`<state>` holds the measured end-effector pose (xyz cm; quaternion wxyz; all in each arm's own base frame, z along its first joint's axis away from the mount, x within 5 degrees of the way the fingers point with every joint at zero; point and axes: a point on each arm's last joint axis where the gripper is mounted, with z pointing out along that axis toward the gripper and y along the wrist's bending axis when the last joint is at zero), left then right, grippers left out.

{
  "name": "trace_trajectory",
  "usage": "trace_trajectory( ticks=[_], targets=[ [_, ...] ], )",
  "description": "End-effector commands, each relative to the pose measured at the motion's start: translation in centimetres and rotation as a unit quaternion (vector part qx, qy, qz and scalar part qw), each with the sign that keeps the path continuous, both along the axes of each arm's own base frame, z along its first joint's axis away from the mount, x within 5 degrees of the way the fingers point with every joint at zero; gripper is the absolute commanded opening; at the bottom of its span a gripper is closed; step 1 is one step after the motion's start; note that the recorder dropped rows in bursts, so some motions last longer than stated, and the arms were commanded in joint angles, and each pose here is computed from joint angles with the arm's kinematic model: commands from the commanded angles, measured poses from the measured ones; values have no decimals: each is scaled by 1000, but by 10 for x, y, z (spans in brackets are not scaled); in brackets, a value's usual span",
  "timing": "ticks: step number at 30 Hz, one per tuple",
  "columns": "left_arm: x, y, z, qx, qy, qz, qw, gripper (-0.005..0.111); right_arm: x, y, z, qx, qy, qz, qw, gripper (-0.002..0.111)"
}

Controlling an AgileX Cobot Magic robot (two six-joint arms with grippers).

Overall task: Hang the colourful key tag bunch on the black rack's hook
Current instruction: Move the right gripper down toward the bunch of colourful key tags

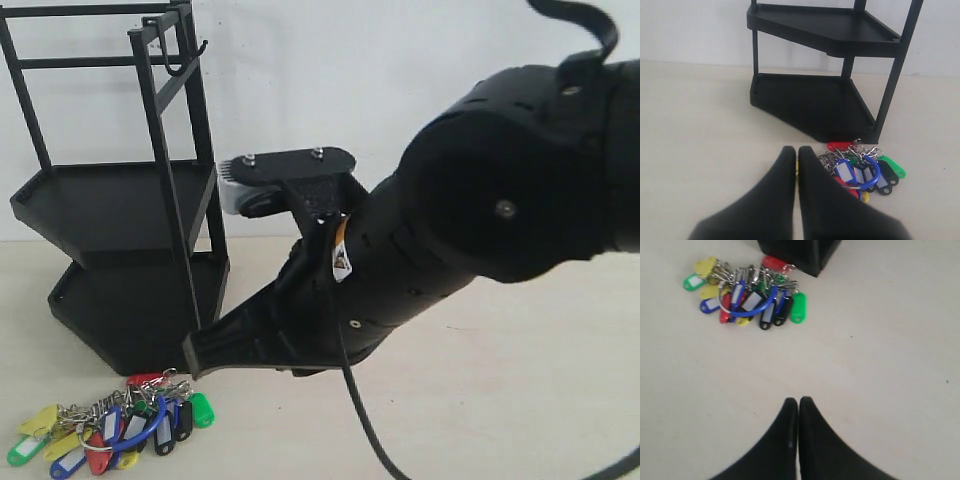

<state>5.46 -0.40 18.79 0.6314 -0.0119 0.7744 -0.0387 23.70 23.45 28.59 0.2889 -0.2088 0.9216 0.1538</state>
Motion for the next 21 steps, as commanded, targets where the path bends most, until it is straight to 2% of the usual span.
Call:
trace_trajectory(
  ticks=[1,5,11,16,18,21],
  targets=[
    [0,0,0,4,-3,2,1000,4,17,-6,-11,-26,18,-20,999,0],
    [0,0,0,4,-3,2,1000,4,26,0,-22,-14,15,-19,1000,0],
    [0,0,0,4,-3,2,1000,4,30,22,-40,50,38,14,998,0],
    [0,0,0,4,-3,2,1000,4,39,34,-64,63,47,19,997,1],
    [0,0,0,4,-3,2,1000,4,43,37,-72,68,44,11,997,8],
    [0,0,0,4,-3,2,1000,4,49,41,-81,89,43,-9,995,27]
  ],
)
